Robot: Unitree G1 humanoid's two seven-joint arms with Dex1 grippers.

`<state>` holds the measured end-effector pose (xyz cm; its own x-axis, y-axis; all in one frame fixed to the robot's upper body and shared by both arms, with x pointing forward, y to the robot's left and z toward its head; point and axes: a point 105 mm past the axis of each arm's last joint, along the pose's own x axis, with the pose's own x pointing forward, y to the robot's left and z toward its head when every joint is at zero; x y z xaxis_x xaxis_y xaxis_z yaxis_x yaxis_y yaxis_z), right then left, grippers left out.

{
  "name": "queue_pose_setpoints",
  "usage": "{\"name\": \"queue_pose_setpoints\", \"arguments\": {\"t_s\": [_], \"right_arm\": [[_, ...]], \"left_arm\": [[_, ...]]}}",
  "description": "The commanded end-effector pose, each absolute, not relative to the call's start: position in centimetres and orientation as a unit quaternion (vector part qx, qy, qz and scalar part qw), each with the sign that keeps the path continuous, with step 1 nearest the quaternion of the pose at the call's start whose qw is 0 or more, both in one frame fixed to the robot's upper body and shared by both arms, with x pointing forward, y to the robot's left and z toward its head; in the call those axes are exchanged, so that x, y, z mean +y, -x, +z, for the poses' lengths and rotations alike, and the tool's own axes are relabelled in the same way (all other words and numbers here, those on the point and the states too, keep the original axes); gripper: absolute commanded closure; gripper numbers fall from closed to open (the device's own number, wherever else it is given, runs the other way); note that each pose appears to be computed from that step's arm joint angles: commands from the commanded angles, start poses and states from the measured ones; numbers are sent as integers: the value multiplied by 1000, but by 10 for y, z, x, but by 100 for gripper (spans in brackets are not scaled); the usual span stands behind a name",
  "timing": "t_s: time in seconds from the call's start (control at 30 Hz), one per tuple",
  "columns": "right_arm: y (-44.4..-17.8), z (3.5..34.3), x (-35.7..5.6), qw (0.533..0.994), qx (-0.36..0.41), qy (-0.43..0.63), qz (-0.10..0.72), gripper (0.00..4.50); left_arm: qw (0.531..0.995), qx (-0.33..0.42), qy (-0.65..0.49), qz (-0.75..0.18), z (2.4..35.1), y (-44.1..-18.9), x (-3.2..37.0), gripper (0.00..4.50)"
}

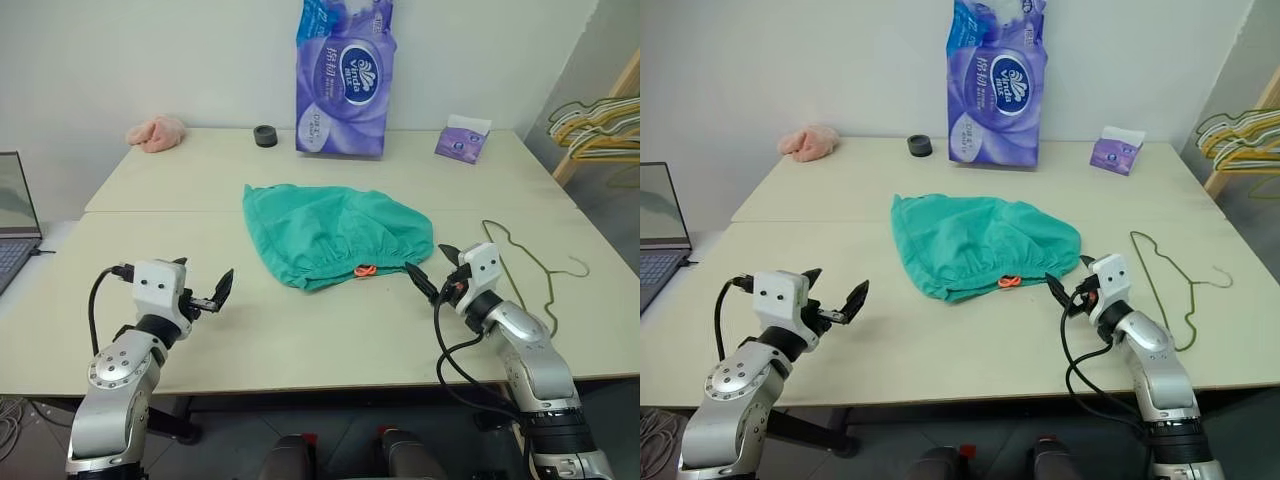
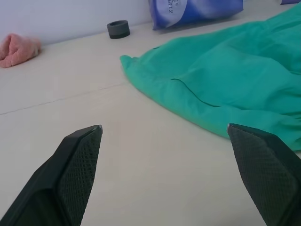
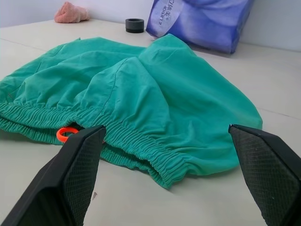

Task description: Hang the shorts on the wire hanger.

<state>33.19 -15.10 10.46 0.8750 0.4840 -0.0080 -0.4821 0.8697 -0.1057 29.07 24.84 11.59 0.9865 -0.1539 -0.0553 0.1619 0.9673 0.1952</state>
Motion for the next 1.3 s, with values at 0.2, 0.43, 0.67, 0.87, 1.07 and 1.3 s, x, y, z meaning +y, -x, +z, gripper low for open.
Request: {"name": "queue_pose_setpoints", "arguments": {"t_s": [0.2,0.43,0.67,0.87,1.07,1.3], "right_arm": [[-325,122,-138,948,-54,100,298,5],[-317,128,-126,930,-65,113,344,5],[-305,127,-114,906,-62,136,396,5],[-292,128,-92,860,-69,181,472,5],[-294,125,-69,826,-66,210,519,5],[-302,108,-21,785,-58,278,550,5]], "left_arm": [[989,-1,-122,-89,125,-288,245,0],[987,-18,-123,-98,131,-289,242,0],[983,-32,-119,-137,134,-284,239,0],[975,-31,-113,-190,139,-282,233,0],[957,6,-89,-277,142,-274,230,0],[926,70,-151,-338,150,-262,250,0]]}}
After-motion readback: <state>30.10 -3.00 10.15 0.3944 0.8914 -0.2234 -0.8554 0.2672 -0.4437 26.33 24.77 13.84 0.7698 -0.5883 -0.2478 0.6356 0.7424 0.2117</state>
